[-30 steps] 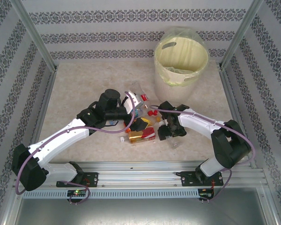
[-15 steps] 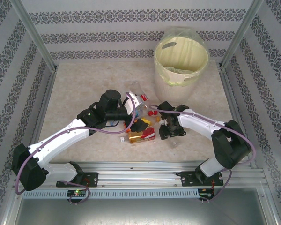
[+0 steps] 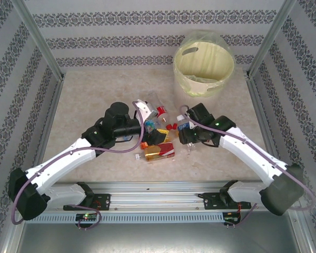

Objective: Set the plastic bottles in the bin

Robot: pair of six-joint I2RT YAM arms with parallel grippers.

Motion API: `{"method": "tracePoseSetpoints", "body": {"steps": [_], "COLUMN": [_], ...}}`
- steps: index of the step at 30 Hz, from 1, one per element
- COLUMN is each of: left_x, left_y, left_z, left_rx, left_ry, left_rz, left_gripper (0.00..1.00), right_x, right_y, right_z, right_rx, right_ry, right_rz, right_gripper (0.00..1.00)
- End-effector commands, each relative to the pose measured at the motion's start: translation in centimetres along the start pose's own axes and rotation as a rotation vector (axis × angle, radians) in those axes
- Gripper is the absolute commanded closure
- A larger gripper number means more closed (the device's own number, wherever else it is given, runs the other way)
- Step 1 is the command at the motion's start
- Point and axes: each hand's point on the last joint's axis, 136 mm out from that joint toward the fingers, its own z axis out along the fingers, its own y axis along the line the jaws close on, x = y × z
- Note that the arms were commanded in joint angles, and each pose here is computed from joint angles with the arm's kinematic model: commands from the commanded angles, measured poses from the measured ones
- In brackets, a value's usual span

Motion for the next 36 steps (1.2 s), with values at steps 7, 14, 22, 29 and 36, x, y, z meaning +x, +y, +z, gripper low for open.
{"method": "tracePoseSetpoints", "body": {"steps": [7,14,22,29,36], "left_x": [-4.7,-6.7,-7.8,-8.5,-8.3], "left_y": [0.3,0.1,-0.2,0.5,0.9], "left_z": [-2.3,-4.1,-5.2,-6.2,-6.2], "left_rx": [-0.058,-0.024,0.014,-0.012,-0.025], "left_ry": [-0.256,-0.378,-0.445,-0.484,-0.475], "left_rz": [-0.038,-0.085,-0.114,-0.118,-0.111], "left_gripper": [0.00,0.00,0.00,0.00,0.00], "right_x": [-6.8,-12.1,-18.3,-23.4,-27.0], "right_y": [4.3,5.3,2.5,-2.9,-7.7], "right_z": [-7.8,-12.9,-16.8,-17.1,-16.5], "right_rx": [-0.169,-0.231,-0.217,-0.123,-0.035], "right_ry": [-0.270,-0.447,-0.601,-0.656,-0.664], "right_rz": [-0.087,-0.103,-0.036,0.081,0.153], "right_gripper": [0.43,0.43,0.44,0.44,0.44]}}
